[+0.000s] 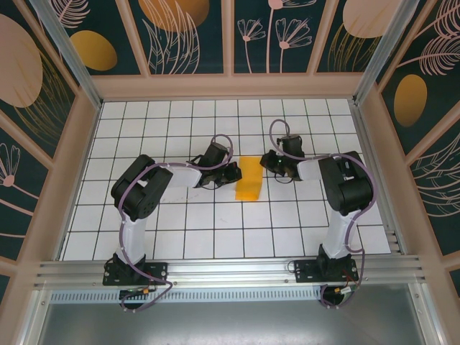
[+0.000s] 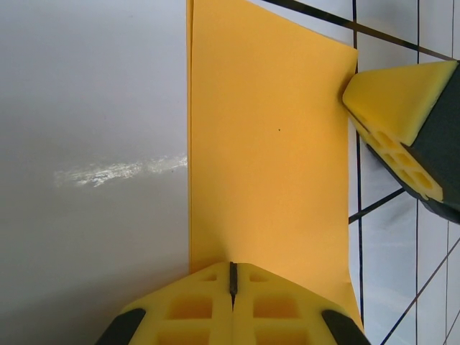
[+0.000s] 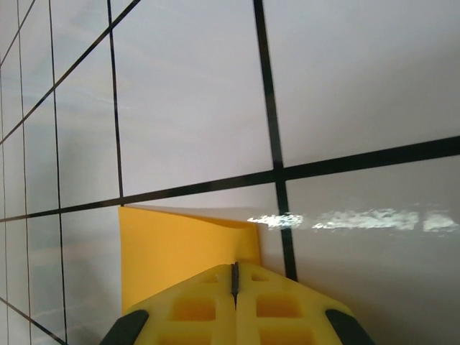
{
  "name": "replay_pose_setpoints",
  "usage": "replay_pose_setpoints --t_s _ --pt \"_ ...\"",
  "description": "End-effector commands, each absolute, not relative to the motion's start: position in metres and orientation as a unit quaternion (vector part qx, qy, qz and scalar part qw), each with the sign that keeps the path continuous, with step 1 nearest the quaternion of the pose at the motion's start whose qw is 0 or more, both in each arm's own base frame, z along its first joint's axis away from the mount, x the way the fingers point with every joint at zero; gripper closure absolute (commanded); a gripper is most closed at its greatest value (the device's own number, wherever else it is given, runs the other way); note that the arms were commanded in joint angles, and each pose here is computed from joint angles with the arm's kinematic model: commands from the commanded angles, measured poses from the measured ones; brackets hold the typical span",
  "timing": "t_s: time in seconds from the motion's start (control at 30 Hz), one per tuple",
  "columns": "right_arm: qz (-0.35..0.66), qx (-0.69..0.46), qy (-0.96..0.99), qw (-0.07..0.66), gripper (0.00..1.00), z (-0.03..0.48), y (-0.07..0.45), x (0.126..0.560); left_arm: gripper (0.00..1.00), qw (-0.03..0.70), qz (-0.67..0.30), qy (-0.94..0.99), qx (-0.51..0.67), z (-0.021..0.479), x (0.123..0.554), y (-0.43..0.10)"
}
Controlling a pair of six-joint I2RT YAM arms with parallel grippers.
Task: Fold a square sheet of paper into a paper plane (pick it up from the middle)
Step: Fold the square sheet of paper in half at the center of the table.
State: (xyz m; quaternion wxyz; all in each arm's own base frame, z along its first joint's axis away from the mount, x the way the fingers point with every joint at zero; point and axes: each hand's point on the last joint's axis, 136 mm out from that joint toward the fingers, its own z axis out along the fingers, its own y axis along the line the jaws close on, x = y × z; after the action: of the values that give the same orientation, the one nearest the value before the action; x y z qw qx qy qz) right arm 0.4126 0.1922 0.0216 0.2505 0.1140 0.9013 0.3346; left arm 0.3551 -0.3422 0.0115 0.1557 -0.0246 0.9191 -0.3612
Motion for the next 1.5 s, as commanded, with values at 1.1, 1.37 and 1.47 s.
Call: replay_pose_setpoints --t_s 1.1,1.37,1.47 --pt "0.284 0.136 0.911 0.265 1.00 0.011 0.168 0.447 1.00 0.054 -0.195 0.977 -0.072 -0.083 0.300 -0.266" --pt "0.342 0.087 0.888 0.293 0.99 0.074 0.190 0.436 1.00 0.052 -0.194 0.977 -0.074 -0.086 0.298 -0.264" --pt "0.365 0.067 0.889 0.268 0.99 0.080 0.207 0.407 1.00 0.053 -0.194 0.977 -0.074 -0.087 0.299 -0.265"
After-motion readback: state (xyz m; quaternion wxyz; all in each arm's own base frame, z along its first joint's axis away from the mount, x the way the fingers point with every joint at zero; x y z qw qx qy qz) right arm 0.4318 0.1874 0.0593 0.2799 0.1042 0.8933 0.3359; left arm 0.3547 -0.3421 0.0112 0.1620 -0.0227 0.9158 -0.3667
